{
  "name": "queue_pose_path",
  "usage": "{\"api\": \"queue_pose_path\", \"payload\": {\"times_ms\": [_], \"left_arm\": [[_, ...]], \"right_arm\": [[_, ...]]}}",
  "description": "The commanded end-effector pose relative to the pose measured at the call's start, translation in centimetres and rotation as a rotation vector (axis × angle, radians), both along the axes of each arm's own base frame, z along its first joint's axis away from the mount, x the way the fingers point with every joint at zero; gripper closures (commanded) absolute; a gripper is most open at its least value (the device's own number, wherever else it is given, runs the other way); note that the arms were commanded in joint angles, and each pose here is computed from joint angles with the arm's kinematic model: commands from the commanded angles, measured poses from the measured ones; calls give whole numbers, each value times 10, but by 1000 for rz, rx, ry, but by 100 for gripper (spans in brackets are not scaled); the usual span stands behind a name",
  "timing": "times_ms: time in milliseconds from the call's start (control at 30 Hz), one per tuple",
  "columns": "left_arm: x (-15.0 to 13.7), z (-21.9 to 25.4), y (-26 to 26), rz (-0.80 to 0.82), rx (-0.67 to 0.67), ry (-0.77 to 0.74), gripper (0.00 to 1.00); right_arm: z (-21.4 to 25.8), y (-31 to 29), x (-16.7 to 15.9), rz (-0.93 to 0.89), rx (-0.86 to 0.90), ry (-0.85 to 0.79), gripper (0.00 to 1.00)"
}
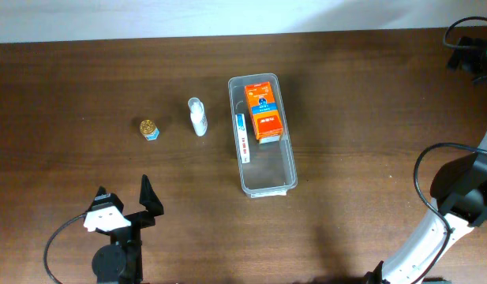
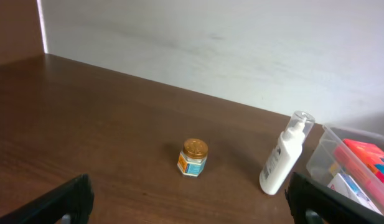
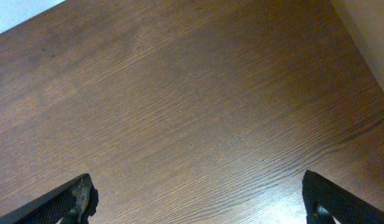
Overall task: Pack container
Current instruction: 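Move the left gripper up and forward toward the jar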
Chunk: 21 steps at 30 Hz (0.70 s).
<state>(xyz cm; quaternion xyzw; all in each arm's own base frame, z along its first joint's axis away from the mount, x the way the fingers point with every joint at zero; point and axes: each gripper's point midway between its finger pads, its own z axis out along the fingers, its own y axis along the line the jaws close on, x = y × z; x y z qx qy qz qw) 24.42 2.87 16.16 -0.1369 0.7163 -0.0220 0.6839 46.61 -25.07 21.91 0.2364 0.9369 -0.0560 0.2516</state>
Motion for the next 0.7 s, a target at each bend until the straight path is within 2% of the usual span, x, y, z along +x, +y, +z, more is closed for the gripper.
{"api": "queue_pose_path", "payload": {"times_ms": [0, 200, 333, 400, 533, 667], "left_arm": [[0, 13, 4, 22, -7, -59, 1], [-8, 85, -15, -90, -18, -350, 1], [-17, 117, -16, -93, -12, -400, 1], [-19, 130, -17, -99, -12, -381, 1], [-18, 164, -34, -189, 89, -266, 0], [2, 196, -43, -253, 179, -113, 1]], "right_arm": [[0, -2, 4, -5, -3, -8, 2], [0, -2, 4, -5, -3, -8, 2], [0, -2, 4, -5, -3, -8, 2], [0, -2, 4, -5, -3, -8, 2], [0, -2, 4, -5, -3, -8, 2], [0, -2, 4, -5, -3, -8, 2]]}}
